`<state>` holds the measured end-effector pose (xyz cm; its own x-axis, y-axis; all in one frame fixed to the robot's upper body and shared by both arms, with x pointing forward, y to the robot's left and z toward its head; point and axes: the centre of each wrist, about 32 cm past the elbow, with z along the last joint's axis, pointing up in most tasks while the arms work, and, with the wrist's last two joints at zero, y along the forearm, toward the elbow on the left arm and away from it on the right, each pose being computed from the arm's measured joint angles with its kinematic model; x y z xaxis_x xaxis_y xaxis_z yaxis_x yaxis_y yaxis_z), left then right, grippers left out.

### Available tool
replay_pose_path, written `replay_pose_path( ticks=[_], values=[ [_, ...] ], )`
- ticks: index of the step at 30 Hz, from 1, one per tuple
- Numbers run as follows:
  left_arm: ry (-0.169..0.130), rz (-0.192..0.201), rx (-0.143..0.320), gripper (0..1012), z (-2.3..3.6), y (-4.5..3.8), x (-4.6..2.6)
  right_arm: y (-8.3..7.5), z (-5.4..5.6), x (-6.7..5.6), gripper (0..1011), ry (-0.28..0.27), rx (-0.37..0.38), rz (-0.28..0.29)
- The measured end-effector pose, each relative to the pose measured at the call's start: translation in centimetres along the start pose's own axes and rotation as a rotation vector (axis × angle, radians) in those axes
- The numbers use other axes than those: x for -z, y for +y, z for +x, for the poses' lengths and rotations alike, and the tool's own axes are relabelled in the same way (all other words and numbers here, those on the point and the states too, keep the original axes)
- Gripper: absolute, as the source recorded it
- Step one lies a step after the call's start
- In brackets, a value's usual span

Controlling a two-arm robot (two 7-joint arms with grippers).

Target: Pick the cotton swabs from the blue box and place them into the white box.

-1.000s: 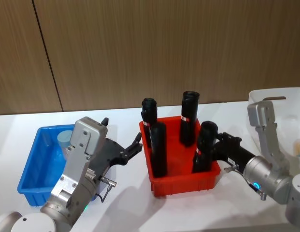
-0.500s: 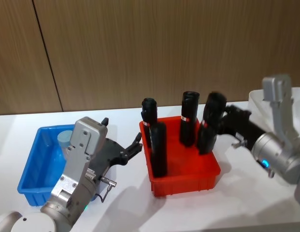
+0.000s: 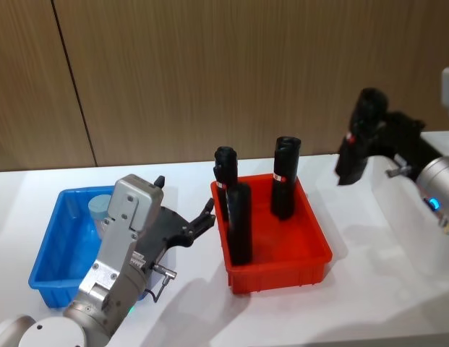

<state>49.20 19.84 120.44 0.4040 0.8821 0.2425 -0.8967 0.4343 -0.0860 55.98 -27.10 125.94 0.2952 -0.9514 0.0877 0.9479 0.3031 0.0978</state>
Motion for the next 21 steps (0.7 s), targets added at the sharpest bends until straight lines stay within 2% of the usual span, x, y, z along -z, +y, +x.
replay_pose_path(
  ticks=[4,7,8,10,11,14,21],
  values=[
    [0.0,0.0,0.0,1004,0.0,0.0,0.0,0.2,1.0,-0.4,413,-0.017,0.05,0.004],
    [0.0,0.0,0.0,1004,0.0,0.0,0.0,0.6,2.3,-0.6,412,-0.032,0.107,0.004],
    [0.0,0.0,0.0,1004,0.0,0.0,0.0,0.6,2.3,-0.6,412,-0.032,0.107,0.004],
    [0.0,0.0,0.0,1004,0.0,0.0,0.0,0.9,3.3,-0.6,412,-0.042,0.15,0.002],
    [0.0,0.0,0.0,1004,0.0,0.0,0.0,0.9,3.3,-0.6,412,-0.042,0.15,0.002],
    [0.0,0.0,0.0,1004,0.0,0.0,0.0,1.5,4.6,-0.4,412,-0.052,0.197,-0.008],
    [0.0,0.0,0.0,1004,0.0,0.0,0.0,2.5,6.4,0.7,412,-0.062,0.255,-0.04]
  ],
)
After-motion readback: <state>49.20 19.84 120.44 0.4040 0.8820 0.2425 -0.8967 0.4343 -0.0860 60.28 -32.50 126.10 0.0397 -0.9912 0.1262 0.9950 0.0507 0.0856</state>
